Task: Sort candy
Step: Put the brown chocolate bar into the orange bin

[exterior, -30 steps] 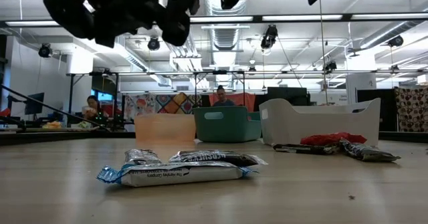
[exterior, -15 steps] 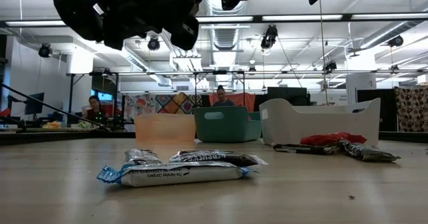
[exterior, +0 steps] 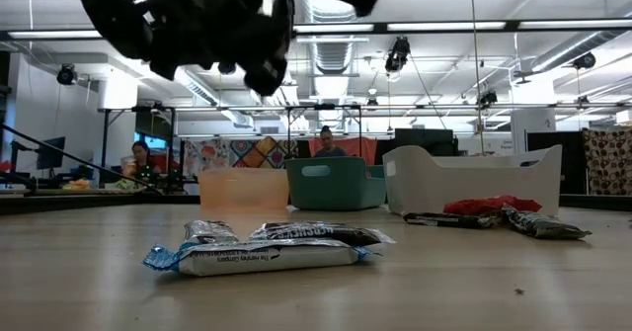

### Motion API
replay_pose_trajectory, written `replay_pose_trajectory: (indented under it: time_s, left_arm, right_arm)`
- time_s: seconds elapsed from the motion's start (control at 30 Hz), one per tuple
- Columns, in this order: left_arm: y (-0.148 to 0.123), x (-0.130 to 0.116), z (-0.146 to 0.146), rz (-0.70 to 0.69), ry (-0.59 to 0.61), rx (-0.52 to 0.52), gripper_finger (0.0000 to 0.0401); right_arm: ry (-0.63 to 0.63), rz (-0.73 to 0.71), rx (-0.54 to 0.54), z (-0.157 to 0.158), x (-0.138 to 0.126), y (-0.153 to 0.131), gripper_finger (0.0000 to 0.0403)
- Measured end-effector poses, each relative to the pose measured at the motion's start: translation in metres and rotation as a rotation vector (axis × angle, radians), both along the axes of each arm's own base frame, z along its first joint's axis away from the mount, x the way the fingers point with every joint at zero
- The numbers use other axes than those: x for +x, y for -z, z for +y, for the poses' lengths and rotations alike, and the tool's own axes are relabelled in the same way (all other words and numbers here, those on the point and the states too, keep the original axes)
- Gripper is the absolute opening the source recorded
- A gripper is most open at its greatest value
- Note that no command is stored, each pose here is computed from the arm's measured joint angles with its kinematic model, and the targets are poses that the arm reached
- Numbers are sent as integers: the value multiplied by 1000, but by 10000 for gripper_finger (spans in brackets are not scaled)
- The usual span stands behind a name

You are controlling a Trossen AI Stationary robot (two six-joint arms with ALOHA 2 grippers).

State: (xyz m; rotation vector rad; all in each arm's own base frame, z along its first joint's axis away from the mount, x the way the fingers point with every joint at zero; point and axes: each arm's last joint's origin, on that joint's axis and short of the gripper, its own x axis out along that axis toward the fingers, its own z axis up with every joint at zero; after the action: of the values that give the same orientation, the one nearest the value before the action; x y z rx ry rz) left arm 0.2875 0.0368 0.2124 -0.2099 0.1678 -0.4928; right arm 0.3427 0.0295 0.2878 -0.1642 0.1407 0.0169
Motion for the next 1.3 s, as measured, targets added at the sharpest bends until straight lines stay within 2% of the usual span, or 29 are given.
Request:
replay_pose_trajectory:
  time_s: [0.1,0.27,0.4,0.5,0.63,0.83,1.0,1.3]
  left_arm:
    - [1,-11,21,104,-131,-10,40]
    - [0,-40,64,275,-515,44,39]
    - [-5,-63,96,451,-836,180,39]
    - [-11,-72,116,611,-984,286,39]
    - [-12,-73,141,754,-1000,331,39]
    - [-5,-59,167,906,-934,365,39]
    - [3,-47,178,972,-891,375,39]
    - [8,-44,183,1019,-913,405,39]
  right_arm:
    - [117,56,30,-4,-9,-3,165]
    - [180,109,70,-6,-17,-5,166]
    - [182,115,79,-6,-17,-4,166]
    - [183,123,79,-6,-18,-3,166]
    - [183,122,79,-6,-18,-3,166]
    - [191,149,104,-6,-18,0,166]
    - [196,171,119,-6,-19,2,166]
    - [197,199,118,-6,-20,4,166]
